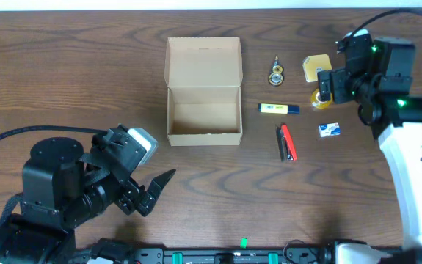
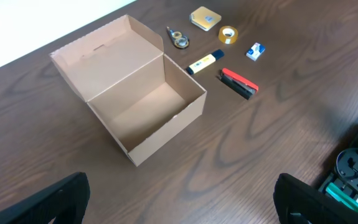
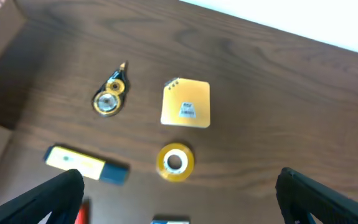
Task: Pack container
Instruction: 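Reach the right gripper to the yellow sticky-note pad and grasp it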
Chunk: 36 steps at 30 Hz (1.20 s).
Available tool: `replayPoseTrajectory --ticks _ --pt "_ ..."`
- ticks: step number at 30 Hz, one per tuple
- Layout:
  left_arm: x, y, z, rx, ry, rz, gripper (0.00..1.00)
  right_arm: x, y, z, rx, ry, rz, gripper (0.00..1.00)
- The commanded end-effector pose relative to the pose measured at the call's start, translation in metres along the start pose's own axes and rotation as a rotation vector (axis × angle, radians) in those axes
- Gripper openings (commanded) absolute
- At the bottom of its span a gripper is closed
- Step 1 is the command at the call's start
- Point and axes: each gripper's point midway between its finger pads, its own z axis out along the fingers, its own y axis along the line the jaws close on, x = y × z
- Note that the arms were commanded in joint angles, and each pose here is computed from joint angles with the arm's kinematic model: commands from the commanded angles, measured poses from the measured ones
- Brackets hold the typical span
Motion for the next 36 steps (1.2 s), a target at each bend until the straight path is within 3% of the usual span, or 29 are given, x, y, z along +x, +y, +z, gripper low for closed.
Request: replayPoseTrajectory --ticks 1,17,36 --pt "-0.006 -0.002 -0.005 0.008 -0.021 0.012 0.95 -0.005 -0.004 0.017 -0.021 -0.009 -0.044 0.99" --pt "-0.006 -0.002 -0.005 0.008 -0.021 0.012 0.95 -0.020 -0.025 0.143 -0.098 0.071 -0.038 0.99" --pt "-0.006 -0.002 -0.005 0.008 -0.021 0.012 0.95 0.032 -0.023 0.213 -0.139 0.210 -0.027 0.99"
